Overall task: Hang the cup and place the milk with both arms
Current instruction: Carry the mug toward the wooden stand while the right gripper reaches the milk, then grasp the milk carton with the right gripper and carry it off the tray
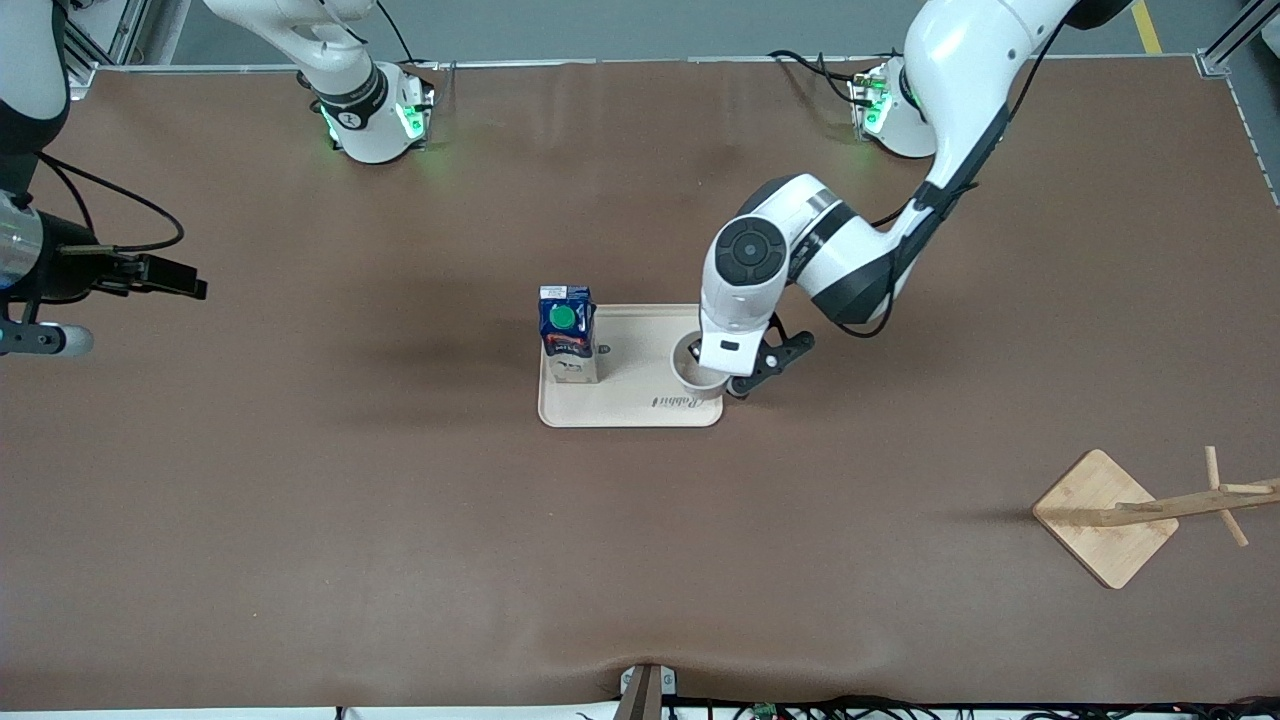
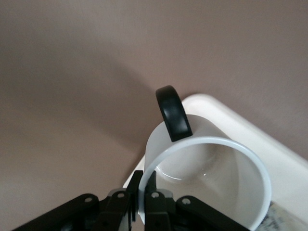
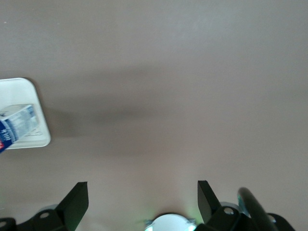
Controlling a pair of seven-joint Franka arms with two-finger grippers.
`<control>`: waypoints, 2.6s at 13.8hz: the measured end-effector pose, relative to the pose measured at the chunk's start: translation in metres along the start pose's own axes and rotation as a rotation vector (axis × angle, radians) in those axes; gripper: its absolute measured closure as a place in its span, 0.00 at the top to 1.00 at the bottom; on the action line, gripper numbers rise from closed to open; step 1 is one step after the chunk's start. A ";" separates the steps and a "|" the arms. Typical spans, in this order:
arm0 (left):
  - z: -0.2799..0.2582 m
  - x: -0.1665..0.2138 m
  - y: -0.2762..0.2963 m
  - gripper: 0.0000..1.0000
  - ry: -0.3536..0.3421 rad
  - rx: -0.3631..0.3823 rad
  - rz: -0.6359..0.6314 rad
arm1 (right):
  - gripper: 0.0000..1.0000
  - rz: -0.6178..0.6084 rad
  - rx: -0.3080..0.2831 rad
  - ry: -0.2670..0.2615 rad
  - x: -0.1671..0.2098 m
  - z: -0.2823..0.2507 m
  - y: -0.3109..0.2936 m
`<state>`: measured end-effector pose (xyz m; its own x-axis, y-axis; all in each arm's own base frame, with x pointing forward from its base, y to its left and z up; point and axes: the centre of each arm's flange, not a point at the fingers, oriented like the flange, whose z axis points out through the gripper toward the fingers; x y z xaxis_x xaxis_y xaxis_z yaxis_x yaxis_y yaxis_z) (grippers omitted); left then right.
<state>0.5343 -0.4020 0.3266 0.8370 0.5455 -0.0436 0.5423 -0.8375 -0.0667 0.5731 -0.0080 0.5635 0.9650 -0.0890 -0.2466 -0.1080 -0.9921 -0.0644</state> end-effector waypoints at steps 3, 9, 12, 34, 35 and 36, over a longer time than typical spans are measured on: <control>-0.065 0.051 -0.032 0.07 0.067 -0.020 0.033 | 1.00 0.046 0.075 -0.008 -0.001 0.007 -0.044; -0.152 0.157 -0.127 0.07 0.183 -0.042 0.149 | 1.00 0.025 0.048 0.042 0.016 0.100 -0.209; -0.174 0.198 -0.174 0.07 0.222 -0.025 0.272 | 1.00 -0.022 0.025 0.044 0.009 0.168 -0.299; -0.186 0.352 -0.391 0.07 0.259 -0.186 0.525 | 0.75 -0.022 0.019 -0.089 -0.005 0.202 -0.360; -0.182 0.356 -0.391 0.07 0.258 -0.190 0.548 | 0.75 0.005 0.066 -0.116 0.002 0.174 -0.347; -0.178 0.362 -0.391 0.07 0.258 -0.196 0.562 | 0.73 0.034 0.102 -0.137 0.012 0.145 -0.326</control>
<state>0.6380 0.1169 0.5146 0.9745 0.0170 0.2237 -0.0012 -0.9967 0.0810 0.5851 0.3275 0.4412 0.9195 -0.1023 -0.3794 -0.1702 -0.9739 -0.1500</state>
